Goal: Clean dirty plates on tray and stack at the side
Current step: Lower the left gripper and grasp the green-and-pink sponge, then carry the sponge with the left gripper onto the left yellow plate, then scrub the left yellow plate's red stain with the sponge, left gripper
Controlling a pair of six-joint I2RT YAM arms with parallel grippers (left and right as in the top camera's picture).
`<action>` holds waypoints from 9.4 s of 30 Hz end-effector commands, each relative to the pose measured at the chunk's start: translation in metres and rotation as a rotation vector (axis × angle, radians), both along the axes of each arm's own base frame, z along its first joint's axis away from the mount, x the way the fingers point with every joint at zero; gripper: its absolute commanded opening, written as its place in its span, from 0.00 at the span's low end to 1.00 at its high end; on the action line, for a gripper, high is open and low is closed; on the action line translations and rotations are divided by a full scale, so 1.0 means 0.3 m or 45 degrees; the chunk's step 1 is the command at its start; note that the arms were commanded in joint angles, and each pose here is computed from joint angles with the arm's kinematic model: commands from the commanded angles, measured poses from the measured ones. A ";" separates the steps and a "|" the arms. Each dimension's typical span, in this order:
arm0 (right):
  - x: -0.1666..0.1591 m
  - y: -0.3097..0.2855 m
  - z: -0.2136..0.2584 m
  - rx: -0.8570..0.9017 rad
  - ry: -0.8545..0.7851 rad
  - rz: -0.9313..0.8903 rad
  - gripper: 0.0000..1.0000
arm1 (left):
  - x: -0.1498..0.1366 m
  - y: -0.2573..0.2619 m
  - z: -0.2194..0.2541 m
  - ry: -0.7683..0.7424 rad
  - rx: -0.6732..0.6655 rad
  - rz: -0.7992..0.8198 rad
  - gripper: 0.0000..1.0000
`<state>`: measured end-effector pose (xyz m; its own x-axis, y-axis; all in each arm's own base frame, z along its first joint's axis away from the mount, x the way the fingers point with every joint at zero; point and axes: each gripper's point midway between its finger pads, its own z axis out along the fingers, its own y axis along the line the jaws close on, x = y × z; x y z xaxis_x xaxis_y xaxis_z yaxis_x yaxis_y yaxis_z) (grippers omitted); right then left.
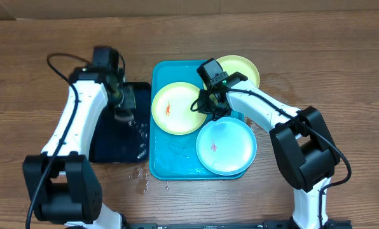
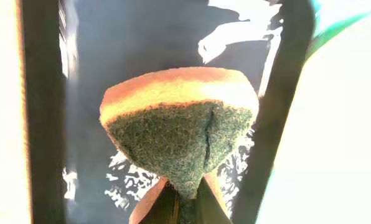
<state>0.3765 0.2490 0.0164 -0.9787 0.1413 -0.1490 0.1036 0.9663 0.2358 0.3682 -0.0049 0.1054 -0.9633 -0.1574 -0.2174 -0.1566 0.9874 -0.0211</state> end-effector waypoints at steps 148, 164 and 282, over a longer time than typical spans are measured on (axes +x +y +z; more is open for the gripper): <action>0.036 0.014 0.021 0.018 -0.051 -0.010 0.04 | -0.008 -0.489 -0.396 0.156 -0.360 -0.314 0.04; 0.036 0.014 0.021 0.018 -0.051 -0.010 0.04 | 0.181 -0.535 0.005 -0.114 -0.398 -0.347 0.04; 0.037 0.017 0.022 0.024 -0.051 -0.009 0.04 | 0.032 -0.386 -0.406 0.091 0.002 -0.358 0.04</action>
